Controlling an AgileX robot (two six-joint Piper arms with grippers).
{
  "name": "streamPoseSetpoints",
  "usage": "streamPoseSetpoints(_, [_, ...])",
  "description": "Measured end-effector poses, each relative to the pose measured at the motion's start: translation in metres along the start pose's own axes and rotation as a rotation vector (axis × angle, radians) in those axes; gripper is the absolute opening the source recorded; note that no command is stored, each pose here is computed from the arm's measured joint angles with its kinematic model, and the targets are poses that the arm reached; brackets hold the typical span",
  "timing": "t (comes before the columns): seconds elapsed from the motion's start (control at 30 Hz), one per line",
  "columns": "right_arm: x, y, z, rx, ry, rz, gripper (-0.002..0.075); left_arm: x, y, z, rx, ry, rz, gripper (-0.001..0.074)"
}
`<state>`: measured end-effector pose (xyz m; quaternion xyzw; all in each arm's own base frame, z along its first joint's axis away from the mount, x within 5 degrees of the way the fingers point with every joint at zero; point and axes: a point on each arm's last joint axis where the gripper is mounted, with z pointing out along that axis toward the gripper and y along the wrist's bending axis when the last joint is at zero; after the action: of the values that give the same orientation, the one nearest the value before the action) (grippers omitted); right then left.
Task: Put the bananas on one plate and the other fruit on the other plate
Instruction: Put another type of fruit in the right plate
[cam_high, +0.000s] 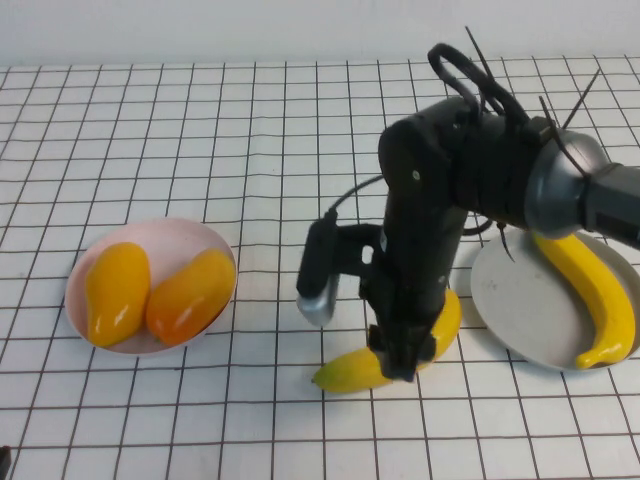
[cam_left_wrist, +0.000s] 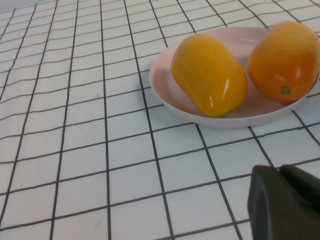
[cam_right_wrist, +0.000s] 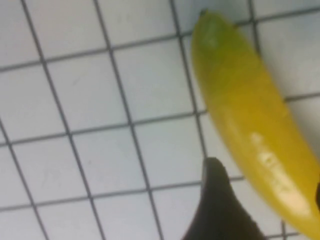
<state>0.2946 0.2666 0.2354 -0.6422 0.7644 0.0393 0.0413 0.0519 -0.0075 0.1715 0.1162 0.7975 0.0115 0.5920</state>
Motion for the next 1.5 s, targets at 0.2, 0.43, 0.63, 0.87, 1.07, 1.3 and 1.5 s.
streamPoseSetpoints(0.2, [0.028, 0.012, -0.002, 0.035, 0.097, -0.110, 0.0368, 0.000, 0.000, 0.000, 0.000, 0.000, 0.000, -0.0004])
streamPoseSetpoints(0.43, [0.020, 0.012, -0.008, 0.067, -0.007, -0.216, 0.0376, 0.000, 0.000, 0.000, 0.000, 0.000, 0.000, -0.0004])
streamPoseSetpoints(0.63, [0.008, 0.007, 0.011, 0.068, -0.077, -0.330, 0.0440, 0.000, 0.000, 0.000, 0.000, 0.000, 0.000, -0.0004])
streamPoseSetpoints(0.87, [0.006, 0.005, 0.038, -0.002, -0.041, -0.372, 0.0454, 0.000, 0.000, 0.000, 0.000, 0.000, 0.000, -0.0004])
streamPoseSetpoints(1.07, [0.006, 0.004, 0.051, -0.025, -0.024, -0.374, 0.0403, 0.000, 0.000, 0.000, 0.000, 0.000, 0.000, -0.0004])
streamPoseSetpoints(1.3, [0.004, 0.004, 0.026, 0.027, -0.061, -0.228, 0.0313, 0.000, 0.000, 0.000, 0.000, 0.000, 0.000, -0.0004])
streamPoseSetpoints(1.5, [0.013, 0.008, -0.037, 0.131, -0.096, 0.145, 0.0313, 0.000, 0.000, 0.000, 0.000, 0.000, 0.000, -0.0004])
